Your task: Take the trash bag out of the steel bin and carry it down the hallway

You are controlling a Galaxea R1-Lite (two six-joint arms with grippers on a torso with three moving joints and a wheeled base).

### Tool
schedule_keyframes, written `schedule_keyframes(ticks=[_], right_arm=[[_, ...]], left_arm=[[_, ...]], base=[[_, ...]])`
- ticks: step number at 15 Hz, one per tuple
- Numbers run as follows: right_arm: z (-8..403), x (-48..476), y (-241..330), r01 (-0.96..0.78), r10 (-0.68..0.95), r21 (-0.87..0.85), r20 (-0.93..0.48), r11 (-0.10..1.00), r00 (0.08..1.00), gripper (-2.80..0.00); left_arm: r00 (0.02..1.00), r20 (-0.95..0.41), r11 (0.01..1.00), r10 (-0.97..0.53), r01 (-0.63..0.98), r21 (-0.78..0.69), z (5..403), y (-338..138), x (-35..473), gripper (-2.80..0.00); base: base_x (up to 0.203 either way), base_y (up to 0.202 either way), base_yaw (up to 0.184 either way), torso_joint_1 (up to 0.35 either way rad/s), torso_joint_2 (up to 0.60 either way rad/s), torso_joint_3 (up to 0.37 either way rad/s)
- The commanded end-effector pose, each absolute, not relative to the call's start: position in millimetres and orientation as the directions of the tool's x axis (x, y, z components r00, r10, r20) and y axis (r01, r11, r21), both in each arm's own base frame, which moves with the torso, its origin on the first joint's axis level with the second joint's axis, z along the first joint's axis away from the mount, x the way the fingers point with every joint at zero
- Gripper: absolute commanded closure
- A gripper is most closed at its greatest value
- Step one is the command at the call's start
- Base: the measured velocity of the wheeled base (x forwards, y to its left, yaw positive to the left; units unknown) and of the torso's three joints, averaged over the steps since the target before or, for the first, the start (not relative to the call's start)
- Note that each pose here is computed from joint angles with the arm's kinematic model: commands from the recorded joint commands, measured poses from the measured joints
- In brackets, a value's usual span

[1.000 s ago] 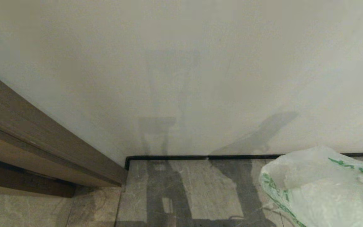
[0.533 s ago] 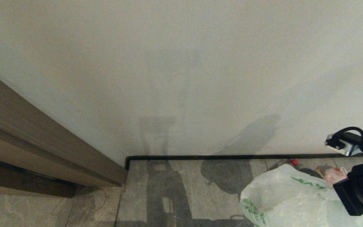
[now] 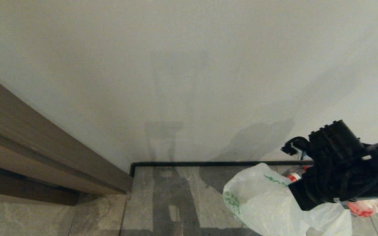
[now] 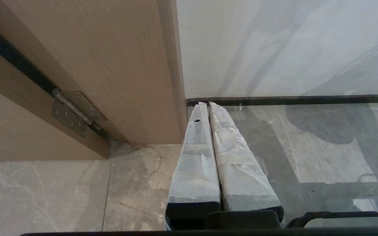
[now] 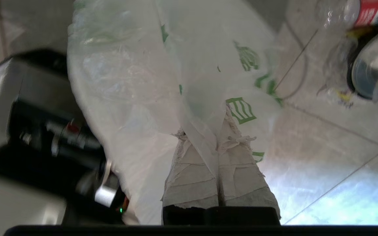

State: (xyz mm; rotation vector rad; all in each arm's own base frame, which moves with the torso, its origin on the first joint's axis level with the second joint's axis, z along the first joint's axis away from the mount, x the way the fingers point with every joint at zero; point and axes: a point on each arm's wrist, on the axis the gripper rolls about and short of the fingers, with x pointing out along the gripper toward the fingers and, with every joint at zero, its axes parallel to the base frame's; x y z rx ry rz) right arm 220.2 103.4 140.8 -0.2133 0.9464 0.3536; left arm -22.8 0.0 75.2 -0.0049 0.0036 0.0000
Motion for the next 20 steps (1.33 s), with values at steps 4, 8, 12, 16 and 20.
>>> schedule_keyframes(ticks=[4,8,12,16,20], right_arm=[[108,250,125,-0.391,0.209,-0.018,-0.823,0.920,0.529,-2.80],[107,252,128,-0.390,0.221,-0.011,-0.809,0.921,0.545,-2.80],[129,240,121,-0.343,0.241,0.028,-0.766,0.939,0.596,-2.80],[168,217,101,-0.236,0.216,0.059,-0.659,0.970,0.721,-2.80],[187,175,51,-0.076,0.111,0.085,-0.571,0.993,0.813,-2.80]], left_arm=[[1.000,-0.003,1.000,0.000,0.000,-0.005,75,0,-23,0.00],[1.000,-0.003,1.000,0.000,0.000,-0.005,75,0,-23,0.00],[1.000,-0.003,1.000,0.000,0.000,-0.006,75,0,-23,0.00],[1.000,-0.003,1.000,0.000,0.000,-0.005,75,0,-23,0.00],[1.000,-0.003,1.000,0.000,0.000,-0.005,75,0,-23,0.00]], base=[[0.000,0.000,0.000,0.000,0.00,0.000],[0.000,0.000,0.000,0.000,0.00,0.000],[0.000,0.000,0.000,0.000,0.00,0.000],[0.000,0.000,0.000,0.000,0.00,0.000],[0.000,0.000,0.000,0.000,0.00,0.000]])
